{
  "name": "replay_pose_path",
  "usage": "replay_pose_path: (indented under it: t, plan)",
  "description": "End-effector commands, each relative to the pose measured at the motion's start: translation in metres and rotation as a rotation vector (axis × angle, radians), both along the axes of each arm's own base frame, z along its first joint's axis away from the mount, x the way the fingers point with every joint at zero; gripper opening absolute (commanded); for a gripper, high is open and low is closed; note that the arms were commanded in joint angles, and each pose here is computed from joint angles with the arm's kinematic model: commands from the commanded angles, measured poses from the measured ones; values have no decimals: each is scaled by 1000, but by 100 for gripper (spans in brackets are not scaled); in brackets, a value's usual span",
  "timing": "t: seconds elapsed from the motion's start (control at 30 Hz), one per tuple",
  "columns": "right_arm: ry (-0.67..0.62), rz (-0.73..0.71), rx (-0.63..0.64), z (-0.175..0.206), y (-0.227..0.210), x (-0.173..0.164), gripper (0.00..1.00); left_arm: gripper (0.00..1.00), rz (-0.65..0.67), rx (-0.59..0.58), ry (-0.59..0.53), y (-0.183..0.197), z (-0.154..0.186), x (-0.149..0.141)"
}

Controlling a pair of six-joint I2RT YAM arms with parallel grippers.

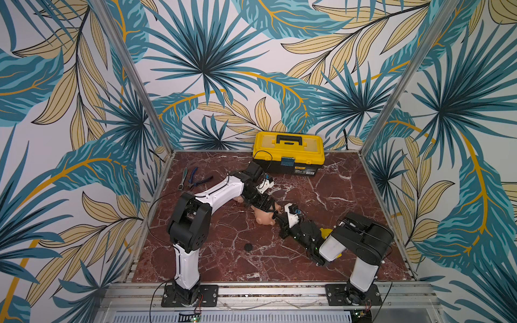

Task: Close piggy banks
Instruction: Insert the knob into the piggy bank.

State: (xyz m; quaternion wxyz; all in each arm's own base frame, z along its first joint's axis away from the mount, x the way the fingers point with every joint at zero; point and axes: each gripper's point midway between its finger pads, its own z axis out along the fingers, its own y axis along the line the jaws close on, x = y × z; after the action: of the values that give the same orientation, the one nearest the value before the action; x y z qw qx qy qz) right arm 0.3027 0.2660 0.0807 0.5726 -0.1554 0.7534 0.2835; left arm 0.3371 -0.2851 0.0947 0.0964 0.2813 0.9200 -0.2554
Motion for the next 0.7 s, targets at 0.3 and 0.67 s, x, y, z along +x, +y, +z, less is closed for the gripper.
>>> replay_pose_path:
  t: [0.3, 0.67]
  plan:
    - [83, -40, -42, -36, -12, -2, 0, 96, 7, 54, 109, 12, -30, -21]
    - [58, -23, -3, -21, -3, 3, 0, 96, 7, 53, 114, 11, -32, -21]
